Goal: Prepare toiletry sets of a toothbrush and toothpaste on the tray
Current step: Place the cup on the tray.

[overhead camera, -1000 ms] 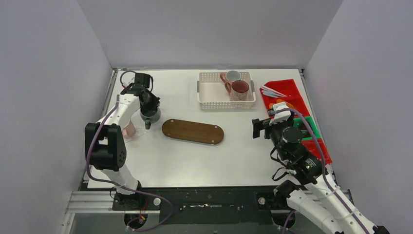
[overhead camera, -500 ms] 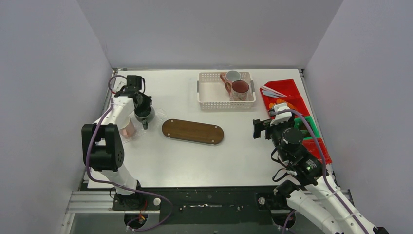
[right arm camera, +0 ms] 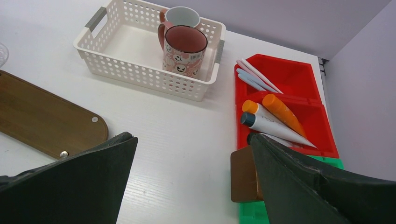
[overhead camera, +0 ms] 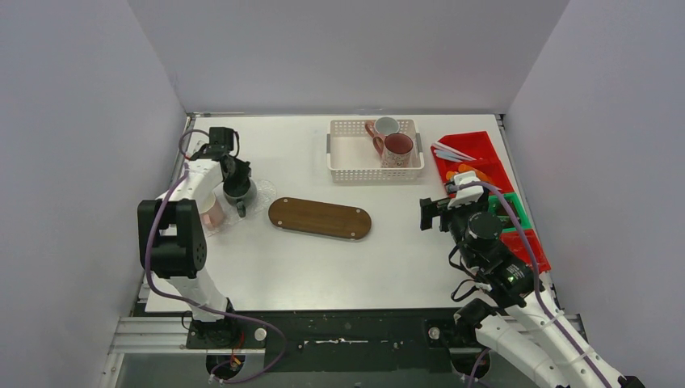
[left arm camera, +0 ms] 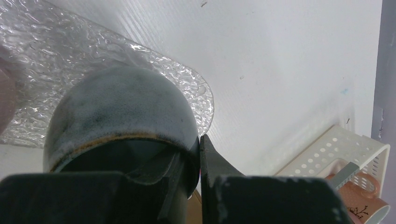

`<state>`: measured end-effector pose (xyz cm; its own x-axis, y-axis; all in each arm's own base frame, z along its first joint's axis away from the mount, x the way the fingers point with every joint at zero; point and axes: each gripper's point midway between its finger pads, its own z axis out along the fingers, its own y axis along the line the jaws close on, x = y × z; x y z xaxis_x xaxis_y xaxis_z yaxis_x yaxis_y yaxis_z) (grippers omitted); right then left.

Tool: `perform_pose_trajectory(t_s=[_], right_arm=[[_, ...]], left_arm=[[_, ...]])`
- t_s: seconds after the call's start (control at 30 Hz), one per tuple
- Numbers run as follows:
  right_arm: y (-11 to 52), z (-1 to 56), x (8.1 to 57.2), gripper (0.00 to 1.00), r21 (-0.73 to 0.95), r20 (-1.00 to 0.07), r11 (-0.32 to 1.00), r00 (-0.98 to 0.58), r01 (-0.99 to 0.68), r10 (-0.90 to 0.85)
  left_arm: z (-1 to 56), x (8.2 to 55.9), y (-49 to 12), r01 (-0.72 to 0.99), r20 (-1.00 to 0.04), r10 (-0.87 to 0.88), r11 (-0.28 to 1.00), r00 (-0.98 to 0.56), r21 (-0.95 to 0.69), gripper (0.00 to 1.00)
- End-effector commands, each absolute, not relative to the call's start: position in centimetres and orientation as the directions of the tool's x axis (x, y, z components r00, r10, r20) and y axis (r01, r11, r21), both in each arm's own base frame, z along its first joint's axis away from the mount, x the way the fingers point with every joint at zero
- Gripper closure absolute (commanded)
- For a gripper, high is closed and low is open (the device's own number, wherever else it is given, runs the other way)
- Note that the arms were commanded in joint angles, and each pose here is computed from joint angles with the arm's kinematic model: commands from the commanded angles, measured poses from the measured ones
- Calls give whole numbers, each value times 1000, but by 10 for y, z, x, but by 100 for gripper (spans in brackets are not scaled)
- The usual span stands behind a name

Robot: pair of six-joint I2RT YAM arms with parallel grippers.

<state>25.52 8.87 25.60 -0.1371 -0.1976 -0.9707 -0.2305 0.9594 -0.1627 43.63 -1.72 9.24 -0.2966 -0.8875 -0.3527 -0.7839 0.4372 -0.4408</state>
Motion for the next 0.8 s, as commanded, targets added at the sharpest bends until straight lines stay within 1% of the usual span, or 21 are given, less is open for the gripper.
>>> perform_pose_trajectory(t_s=[0.0, 0.23, 0.43, 0.77], right_arm=[[86, 267, 257, 0, -163, -977, 964, -100, -208, -187], [87, 268, 257, 0, -162, -978, 964, -96, -210, -185], [86, 268, 257, 0, -162, -978, 965, -97, -205, -185], [85, 269, 256, 0, -160, -979, 966, -92, -204, -182]], left_arm=[[106, 455, -14, -753, -360, -899, 413, -248, -512, 100], [100, 451, -13, -767, -355, -899, 411, -254, -492, 100], [97, 447, -13, -779, -350, -902, 404, -252, -480, 97], [110, 444, -12, -791, -334, -918, 363, -214, -491, 98]])
